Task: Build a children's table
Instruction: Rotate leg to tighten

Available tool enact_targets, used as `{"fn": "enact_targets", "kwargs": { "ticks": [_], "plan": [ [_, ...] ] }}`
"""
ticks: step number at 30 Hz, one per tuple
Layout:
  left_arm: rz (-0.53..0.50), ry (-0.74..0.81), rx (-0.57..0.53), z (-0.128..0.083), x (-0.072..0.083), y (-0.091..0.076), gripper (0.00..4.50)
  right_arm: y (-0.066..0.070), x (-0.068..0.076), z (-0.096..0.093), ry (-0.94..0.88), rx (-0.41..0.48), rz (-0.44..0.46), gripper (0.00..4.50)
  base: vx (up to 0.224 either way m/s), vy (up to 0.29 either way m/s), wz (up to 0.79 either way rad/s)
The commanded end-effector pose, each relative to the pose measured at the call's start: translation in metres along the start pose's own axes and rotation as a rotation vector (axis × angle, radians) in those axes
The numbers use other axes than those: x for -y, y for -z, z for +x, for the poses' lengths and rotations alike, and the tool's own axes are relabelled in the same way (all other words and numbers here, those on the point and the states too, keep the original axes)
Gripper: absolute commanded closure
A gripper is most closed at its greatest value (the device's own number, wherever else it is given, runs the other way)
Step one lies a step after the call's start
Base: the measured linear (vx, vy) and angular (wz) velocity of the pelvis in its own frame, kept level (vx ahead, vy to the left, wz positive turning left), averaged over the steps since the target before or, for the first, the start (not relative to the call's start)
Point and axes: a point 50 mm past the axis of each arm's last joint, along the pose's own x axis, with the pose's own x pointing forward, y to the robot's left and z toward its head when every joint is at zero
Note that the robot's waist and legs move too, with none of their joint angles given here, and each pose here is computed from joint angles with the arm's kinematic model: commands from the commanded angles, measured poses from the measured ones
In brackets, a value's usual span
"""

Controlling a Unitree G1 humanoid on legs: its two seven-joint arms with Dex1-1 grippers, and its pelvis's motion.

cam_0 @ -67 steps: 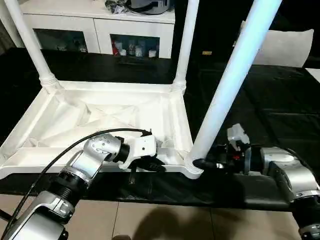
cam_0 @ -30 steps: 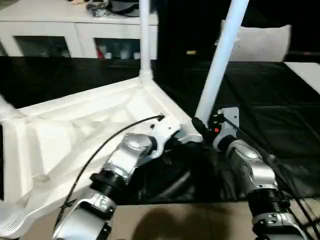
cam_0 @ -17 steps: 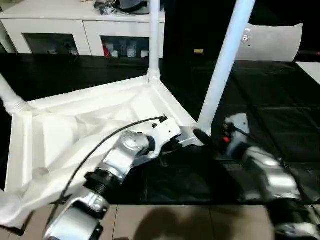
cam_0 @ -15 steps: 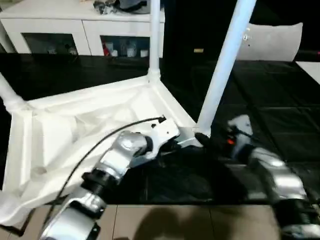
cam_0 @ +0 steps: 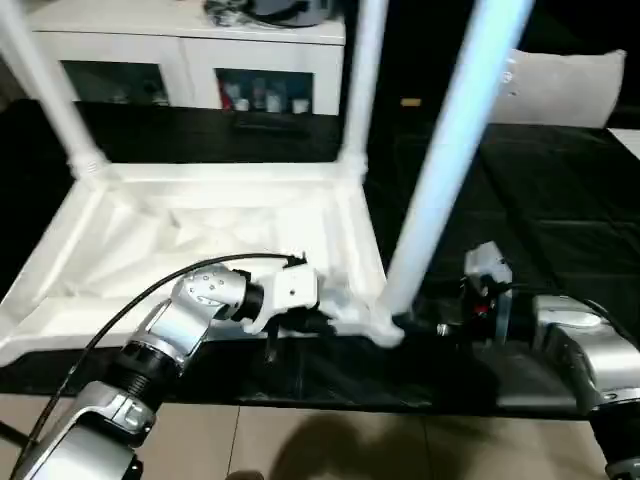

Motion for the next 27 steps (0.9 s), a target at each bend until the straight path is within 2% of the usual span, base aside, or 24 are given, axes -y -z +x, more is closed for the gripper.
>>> {"fn": "enact_targets", "kwargs": {
  "ticks": [1, 8, 18, 21, 23, 24, 25, 27],
  "plan": [
    [0.019, 0.106, -0.049, 0.007, 0.012, 0.006, 4.5, -0.002, -0.002, 0.0, -0.042, -0.005, 0.001, 1.0, 0.0, 0.0, 0.0],
    [0.027, 0.14, -0.027, 0.008, 0.013, 0.003, 4.5, 0.002, -0.006, 0.007, -0.109, -0.023, 0.04, 1.65, 0.0, 0.0, 0.0],
    [0.011, 0.133, -0.001, 0.011, 0.014, 0.002, 4.5, 0.006, -0.009, 0.006, -0.14, -0.033, 0.08, 2.33, 0.0, 0.0, 0.0],
    [-0.041, 0.072, 0.043, 0.015, 0.011, -0.002, 4.5, 0.013, -0.007, 0.009, -0.103, 0.025, 0.134, 2.4, 0.0, 0.0, 0.0],
    [-0.087, 0.011, 0.062, 0.019, 0.006, -0.005, 4.5, 0.017, 0.002, 0.014, -0.015, 0.049, 0.162, 2.41, 0.0, 0.0, 0.0],
    [-0.087, 0.011, 0.062, 0.019, 0.006, -0.005, 4.5, 0.017, 0.002, 0.014, -0.015, 0.049, 0.162, 2.41, 0.0, 0.0, 0.0],
    [-0.124, -0.057, 0.065, 0.022, 0.001, -0.009, 4.5, 0.02, 0.014, 0.018, 0.099, 0.053, 0.183, 2.41, 0.0, 0.0, 0.0],
    [-0.175, -0.149, 0.071, 0.027, -0.006, -0.013, 4.5, 0.022, 0.028, 0.023, 0.238, 0.061, 0.216, 2.41, 0.0, 0.0, 0.0]
  ]
}}
